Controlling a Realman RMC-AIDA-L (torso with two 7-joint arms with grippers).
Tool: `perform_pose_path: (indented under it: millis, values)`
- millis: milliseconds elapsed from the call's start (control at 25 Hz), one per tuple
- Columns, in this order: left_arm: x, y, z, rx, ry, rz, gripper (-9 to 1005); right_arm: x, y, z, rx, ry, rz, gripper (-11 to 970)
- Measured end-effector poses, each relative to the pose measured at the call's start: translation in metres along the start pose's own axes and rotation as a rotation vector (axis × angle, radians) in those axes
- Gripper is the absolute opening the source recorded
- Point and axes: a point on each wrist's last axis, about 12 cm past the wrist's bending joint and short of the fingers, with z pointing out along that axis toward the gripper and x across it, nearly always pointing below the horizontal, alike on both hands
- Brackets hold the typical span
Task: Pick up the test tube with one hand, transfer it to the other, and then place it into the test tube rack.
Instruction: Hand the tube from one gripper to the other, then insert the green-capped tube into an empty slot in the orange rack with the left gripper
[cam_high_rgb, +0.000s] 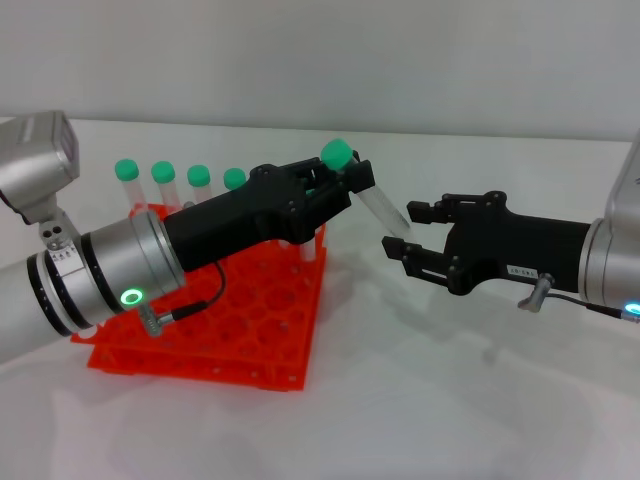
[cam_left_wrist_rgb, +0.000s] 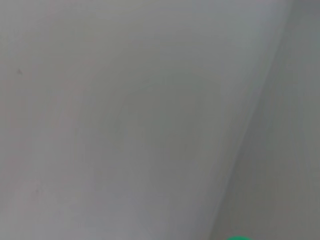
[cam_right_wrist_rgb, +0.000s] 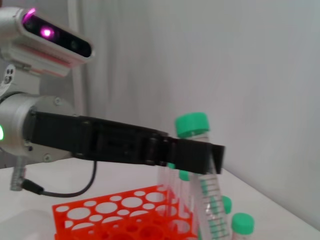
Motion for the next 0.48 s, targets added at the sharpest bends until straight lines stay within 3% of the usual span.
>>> perform_pose_path:
  millis: [360,440,480]
  values:
    - [-0.011,-0.001,0.001,0.032,0.016,0.009,233,0.017,-0.018,-0.014,0.083,0.017,0.078,623]
    - [-0.020,-0.002,-0.001,0.059,0.037,0.022,235,0.023,-0.023,-0.020,0.105,0.021,0.111,843]
    - [-0.028,-0.003,-0.004,0.070,0.056,0.028,236,0.027,-0.026,-0.025,0.113,0.023,0.131,844]
